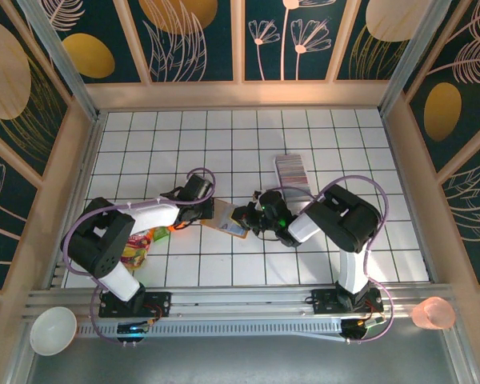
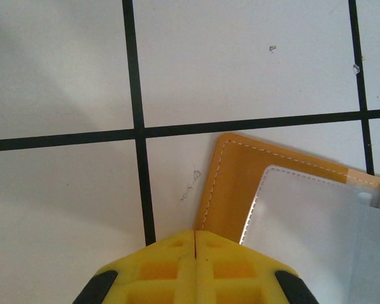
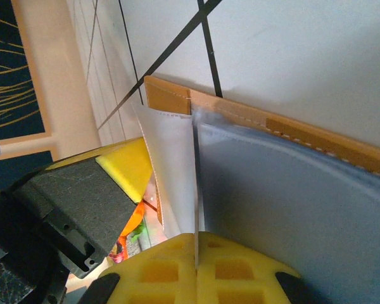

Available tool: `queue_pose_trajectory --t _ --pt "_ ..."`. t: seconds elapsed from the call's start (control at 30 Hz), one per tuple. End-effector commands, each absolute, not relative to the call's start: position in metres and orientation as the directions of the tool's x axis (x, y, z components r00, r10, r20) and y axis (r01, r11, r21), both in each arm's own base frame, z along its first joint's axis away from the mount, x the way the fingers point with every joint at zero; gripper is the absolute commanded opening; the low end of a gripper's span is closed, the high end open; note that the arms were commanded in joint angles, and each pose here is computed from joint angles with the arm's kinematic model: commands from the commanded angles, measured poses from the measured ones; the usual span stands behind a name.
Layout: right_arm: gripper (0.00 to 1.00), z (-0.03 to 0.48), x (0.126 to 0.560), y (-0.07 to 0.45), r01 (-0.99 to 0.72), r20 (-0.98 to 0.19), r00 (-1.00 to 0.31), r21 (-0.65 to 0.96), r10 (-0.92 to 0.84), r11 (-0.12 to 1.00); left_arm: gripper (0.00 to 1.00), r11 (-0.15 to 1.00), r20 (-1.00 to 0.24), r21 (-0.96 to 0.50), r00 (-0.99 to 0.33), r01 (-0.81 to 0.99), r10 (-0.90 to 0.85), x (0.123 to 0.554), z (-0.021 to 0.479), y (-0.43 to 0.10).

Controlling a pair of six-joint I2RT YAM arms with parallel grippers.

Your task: Put the credit cards into the card holder

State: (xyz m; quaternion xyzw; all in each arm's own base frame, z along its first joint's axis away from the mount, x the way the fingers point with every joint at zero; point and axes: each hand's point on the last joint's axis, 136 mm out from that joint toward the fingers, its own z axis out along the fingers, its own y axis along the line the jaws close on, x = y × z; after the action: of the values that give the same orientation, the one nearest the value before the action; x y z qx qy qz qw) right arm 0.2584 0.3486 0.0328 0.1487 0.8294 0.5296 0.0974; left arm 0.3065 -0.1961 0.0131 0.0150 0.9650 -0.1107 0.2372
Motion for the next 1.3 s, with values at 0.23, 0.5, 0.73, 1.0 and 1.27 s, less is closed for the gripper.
queue_pose_trajectory --t 0.23,0.5,0.73,1.0,1.27 --pt "0.0 0.04 0.258 0.35 0.106 -0.039 -0.93 0.924 0.364 0.368 0.0 0.995 -0.31 -0.078 -0.95 0.061 0.034 0.263 -0.027 -0.167" --pt "0.0 0.052 0.259 0.347 0.047 -0.093 -0.924 0.935 0.37 0.352 0.0 0.996 -0.302 -0.065 -0.953 0.062 0.039 0.262 -0.03 -0.166" --pt "0.0 0.061 0.262 0.353 -0.009 -0.136 -0.924 0.943 0.358 0.334 0.0 0.994 -0.288 -0.077 -0.957 0.072 0.047 0.259 -0.032 -0.17" --pt "0.0 0.051 0.262 0.353 -0.026 -0.169 -0.926 0.921 0.338 0.39 0.0 0.994 -0.284 -0.077 -0.957 0.078 0.053 0.257 -0.033 -0.171" --pt "0.0 0.045 0.261 0.351 -0.039 -0.192 -0.93 0.899 0.313 0.435 0.0 0.995 -0.287 -0.065 -0.956 0.08 0.058 0.258 -0.033 -0.17"
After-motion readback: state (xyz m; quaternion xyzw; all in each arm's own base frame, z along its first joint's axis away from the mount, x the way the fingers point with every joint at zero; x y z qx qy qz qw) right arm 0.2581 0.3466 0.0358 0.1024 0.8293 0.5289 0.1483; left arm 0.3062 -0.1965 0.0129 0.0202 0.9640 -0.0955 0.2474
